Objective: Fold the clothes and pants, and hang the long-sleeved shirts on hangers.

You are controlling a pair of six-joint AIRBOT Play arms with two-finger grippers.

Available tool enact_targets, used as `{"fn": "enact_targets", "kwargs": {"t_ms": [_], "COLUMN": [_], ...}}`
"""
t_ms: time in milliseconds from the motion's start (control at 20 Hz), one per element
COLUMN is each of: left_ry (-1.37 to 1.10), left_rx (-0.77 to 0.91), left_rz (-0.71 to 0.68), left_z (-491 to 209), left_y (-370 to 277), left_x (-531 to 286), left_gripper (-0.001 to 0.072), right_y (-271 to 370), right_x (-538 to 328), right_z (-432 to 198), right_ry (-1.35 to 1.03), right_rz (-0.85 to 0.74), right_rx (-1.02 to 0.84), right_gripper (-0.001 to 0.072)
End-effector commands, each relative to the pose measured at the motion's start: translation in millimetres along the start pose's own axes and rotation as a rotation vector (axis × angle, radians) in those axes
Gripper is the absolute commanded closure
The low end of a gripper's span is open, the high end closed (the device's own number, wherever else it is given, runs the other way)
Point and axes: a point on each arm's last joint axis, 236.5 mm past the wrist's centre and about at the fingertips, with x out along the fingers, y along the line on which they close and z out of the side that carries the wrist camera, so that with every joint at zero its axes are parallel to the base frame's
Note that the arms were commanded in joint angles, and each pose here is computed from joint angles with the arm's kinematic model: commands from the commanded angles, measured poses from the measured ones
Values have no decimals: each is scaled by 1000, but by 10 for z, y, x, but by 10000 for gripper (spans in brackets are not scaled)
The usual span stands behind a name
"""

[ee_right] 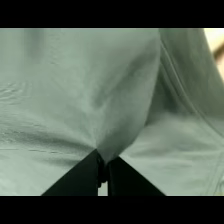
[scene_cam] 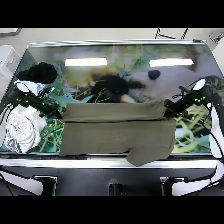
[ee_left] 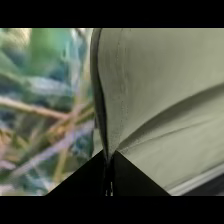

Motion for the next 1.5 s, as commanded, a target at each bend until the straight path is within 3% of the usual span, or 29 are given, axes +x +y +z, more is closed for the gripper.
{"fn": "enact_targets", "kwargs": {"t_ms": [0,200,250,350,400,450,500,550,600,750,850,1000,1450], "left_ry": [80,94,95,106,114,94,63,47,43,69,92,101,107], "left_rx": [1,-5,-6,-5,-5,-19,-34,-43,-59,-127,-144,-164,-169], "left_rz": [-30,-37,-46,-53,-58,-58,-56,-57,-62,-90,-106,-114,-143], "left_z": [-209,-240,-242,-285,-332,-351,-372,-434,-535,-981,-1345,-1694,-1724], "left_y": [-26,-16,-29,-44,-55,-47,-31,-22,-4,97,149,198,73], "left_x": [40,89,94,23,-56,-155,-261,-322,-329,-26,289,593,850], "left_gripper": [685,683,651,382,377,377,354,221,180,217,323,322,337], "right_y": [-76,-113,-101,-172,-235,-309,-416,-558,-707,-971,-1045,-1042,-1016], "right_x": [62,69,67,-22,-143,-266,-390,-484,-529,-384,-206,-57,-76], "right_z": [-104,-35,-30,-43,-73,-157,-289,-432,-557,-967,-1222,-1431,-1565], "right_ry": [38,9,6,6,13,35,64,84,88,83,107,135,190], "right_rz": [-24,-38,-33,-58,-60,-54,-52,-68,-95,-104,-102,-92,-85], "right_rx": [21,55,56,47,52,58,66,79,99,168,173,155,145], "right_gripper": [669,664,625,486,406,274,221,221,221,209,203,205,205]}}
